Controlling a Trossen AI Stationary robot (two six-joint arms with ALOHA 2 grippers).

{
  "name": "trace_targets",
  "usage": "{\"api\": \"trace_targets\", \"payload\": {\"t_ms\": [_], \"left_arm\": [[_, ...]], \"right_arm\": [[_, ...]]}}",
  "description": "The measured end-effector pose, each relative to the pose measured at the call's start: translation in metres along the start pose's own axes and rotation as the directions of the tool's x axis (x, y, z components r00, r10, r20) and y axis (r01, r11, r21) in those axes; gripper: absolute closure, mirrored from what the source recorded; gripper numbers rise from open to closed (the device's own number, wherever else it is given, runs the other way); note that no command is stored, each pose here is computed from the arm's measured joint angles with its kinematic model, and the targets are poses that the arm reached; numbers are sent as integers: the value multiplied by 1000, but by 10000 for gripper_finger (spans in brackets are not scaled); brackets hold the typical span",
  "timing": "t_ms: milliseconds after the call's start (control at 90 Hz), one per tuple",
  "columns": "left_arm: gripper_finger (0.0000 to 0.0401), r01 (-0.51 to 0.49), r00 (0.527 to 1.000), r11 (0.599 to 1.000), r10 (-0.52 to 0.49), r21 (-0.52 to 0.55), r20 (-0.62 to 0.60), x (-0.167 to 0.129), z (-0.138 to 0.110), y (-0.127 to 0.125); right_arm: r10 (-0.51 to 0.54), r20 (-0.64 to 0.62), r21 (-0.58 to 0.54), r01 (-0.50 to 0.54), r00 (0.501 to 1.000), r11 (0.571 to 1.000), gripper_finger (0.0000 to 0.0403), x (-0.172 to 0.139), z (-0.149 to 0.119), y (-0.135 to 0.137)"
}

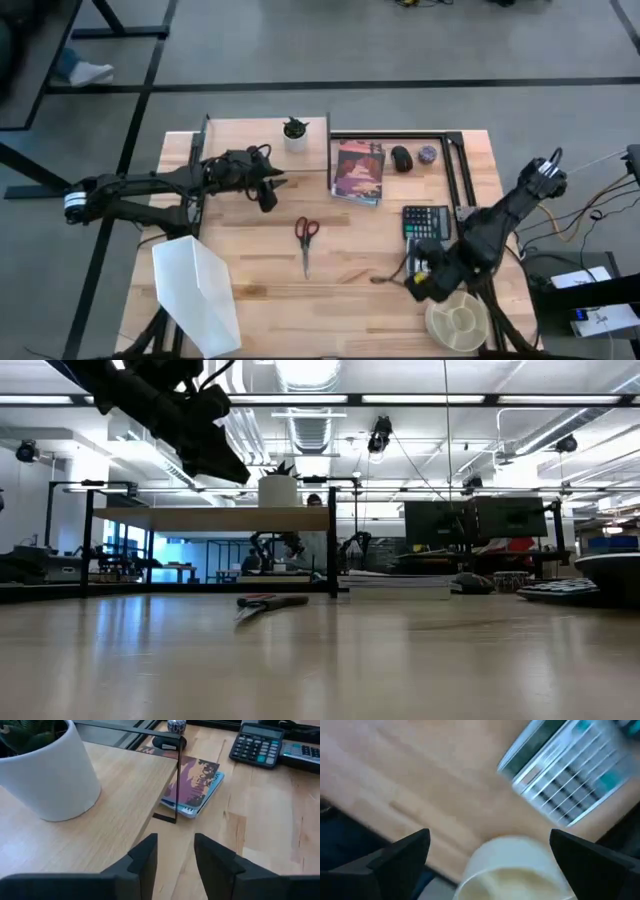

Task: Stock shelves
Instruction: Put the white pen organizer on the shelf

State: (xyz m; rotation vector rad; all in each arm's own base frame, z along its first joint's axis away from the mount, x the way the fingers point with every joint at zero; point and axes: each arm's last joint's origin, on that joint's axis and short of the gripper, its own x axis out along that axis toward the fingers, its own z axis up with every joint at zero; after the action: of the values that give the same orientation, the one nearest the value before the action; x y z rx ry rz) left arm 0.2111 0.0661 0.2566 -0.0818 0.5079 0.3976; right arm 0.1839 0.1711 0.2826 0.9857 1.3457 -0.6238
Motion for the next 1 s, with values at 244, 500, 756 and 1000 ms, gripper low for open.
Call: {"api": "trace_targets", "payload": {"t_ms": [244, 500, 756, 1000], "left_arm": [[279, 0, 1000, 1000, 0, 0, 0, 0, 0, 0], [289, 0, 1000, 1000, 0, 15, 0, 0, 0, 0], [298, 0, 1000, 999, 0, 52, 0, 0, 0, 0], [290, 0, 1000, 999, 0, 54, 0, 0, 0, 0]], "right_arm": [[-74, -102, 57, 81, 992, 995, 9, 21, -19, 20], [-122, -145, 63, 132, 982, 989, 9, 37, -36, 38], [-96, -187, 108, 118, 978, 987, 9, 45, -55, 44], [-137, -176, 90, 154, 975, 984, 9, 63, -64, 47]]}}
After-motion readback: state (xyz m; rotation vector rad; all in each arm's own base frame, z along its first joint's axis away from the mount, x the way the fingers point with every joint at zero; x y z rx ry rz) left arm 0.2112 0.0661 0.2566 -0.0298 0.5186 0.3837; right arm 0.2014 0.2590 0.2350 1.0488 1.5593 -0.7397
